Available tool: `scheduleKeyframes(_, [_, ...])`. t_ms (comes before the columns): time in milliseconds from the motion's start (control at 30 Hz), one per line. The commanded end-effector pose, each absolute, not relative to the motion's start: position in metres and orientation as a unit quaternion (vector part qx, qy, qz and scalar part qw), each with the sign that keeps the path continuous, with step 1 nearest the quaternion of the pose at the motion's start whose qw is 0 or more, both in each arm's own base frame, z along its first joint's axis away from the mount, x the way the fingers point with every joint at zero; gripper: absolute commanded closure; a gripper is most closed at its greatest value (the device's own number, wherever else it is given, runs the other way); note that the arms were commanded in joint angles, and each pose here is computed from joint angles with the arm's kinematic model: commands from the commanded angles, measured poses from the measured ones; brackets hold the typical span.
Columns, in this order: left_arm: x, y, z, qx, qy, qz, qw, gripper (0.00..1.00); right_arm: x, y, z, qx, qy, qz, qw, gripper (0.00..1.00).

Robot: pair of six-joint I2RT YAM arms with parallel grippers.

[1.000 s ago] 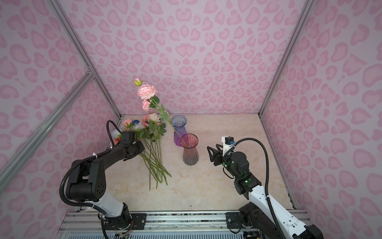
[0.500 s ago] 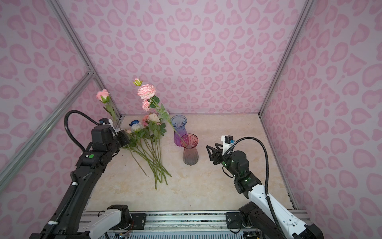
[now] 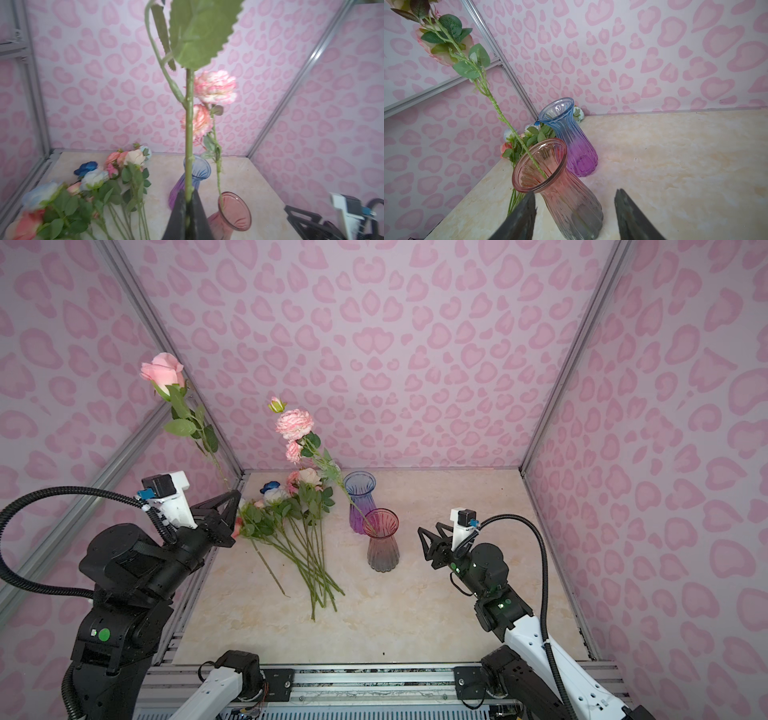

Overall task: Arrange flowers in a vase
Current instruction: Pick up the flower from the flowers, then place the flower in the vase.

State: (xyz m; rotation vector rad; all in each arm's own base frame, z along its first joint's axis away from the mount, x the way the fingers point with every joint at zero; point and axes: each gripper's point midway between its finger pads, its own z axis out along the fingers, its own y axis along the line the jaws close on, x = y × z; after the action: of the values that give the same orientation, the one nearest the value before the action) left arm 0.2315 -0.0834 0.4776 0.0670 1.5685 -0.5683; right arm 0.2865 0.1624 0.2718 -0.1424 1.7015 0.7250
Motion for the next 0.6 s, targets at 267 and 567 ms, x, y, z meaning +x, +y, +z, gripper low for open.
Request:
scheduleKeyframes(267, [0.201, -0.229, 0.549, 0.261, 0.572, -0.362, 0.688, 0.97, 0.292, 0.152, 0.27, -0.049, 0.741, 0.279, 0.609, 0.38])
scheduleKeyframes(567, [0.247, -0.321, 0.535, 0.275, 0.497, -0.35, 0.745, 0.97, 0.293, 0.144, 0.263, -0.035, 0.746, 0.261, 0.612, 0.38])
